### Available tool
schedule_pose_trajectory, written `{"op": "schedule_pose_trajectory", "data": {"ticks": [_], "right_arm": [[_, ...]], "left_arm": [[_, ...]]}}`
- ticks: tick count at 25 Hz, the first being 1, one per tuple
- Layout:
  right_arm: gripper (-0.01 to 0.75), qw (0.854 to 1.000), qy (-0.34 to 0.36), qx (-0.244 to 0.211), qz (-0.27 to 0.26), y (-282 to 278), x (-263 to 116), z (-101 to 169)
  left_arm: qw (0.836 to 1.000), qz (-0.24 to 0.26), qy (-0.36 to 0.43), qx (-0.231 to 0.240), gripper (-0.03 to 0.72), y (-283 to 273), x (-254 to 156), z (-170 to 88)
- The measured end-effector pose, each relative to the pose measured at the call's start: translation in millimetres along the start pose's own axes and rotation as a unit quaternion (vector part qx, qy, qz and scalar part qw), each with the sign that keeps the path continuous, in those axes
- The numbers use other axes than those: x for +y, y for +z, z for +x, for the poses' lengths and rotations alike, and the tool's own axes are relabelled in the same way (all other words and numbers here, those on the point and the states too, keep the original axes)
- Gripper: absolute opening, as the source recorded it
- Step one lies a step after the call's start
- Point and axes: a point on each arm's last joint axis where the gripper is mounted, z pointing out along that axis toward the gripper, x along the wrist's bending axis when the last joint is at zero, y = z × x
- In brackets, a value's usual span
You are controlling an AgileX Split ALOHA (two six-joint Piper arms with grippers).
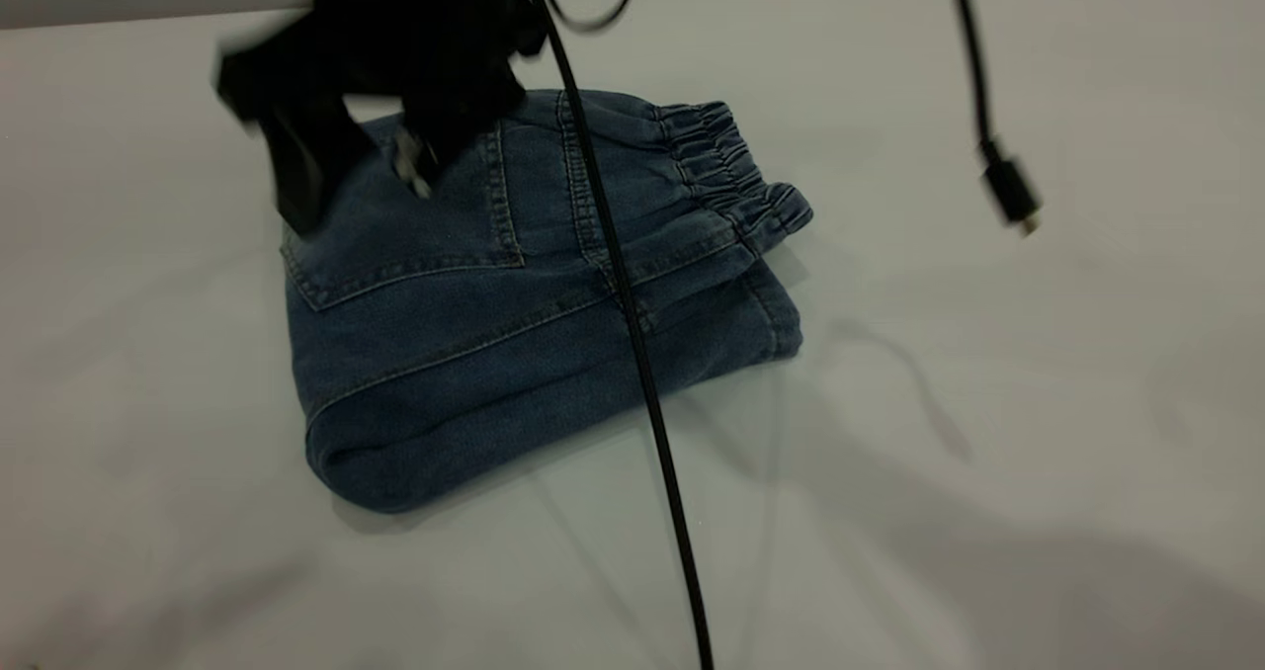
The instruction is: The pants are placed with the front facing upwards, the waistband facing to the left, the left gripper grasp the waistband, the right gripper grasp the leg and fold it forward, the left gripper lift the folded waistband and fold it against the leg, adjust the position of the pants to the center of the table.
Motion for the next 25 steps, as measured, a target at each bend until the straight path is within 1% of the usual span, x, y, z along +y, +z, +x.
{"op": "schedule_pose_trajectory", "data": {"ticks": [4,6,11,14,15,20,23,25], "right_arm": [[0.477,0.998,-0.005,-0.062,0.001,19.7,-6.3,-16.8],[0.477,0.996,-0.007,-0.088,0.013,27.1,-11.3,-23.9],[0.477,0.988,-0.036,-0.146,0.037,40.7,-21.1,-39.3],[0.477,0.984,-0.049,-0.16,0.054,51.0,-28.3,-45.4],[0.476,0.984,-0.043,-0.16,0.057,53.8,-30.3,-46.3],[0.477,0.984,0.007,-0.163,0.075,55.3,-35.9,-47.0],[0.477,0.98,0.025,-0.166,0.107,53.9,-42.1,-47.8],[0.472,0.974,0.059,-0.171,0.135,51.1,-48.1,-51.6]], "left_arm": [[1.0,0.002,-0.002,0.0,0.487,1.3,0.0,1.5],[1.0,0.004,-0.005,0.0,0.487,2.8,-0.2,3.2],[1.0,0.003,-0.007,0.001,0.487,3.7,-0.1,4.3],[1.0,0.003,-0.007,0.002,0.487,3.7,0.0,4.4],[1.0,0.003,-0.007,0.002,0.487,3.7,0.0,4.5],[1.0,0.003,-0.007,0.002,0.487,3.7,0.0,4.5],[1.0,0.004,-0.005,-0.003,0.487,4.1,-0.3,3.1],[1.0,0.006,-0.002,-0.011,0.487,4.7,-0.6,1.1]]}}
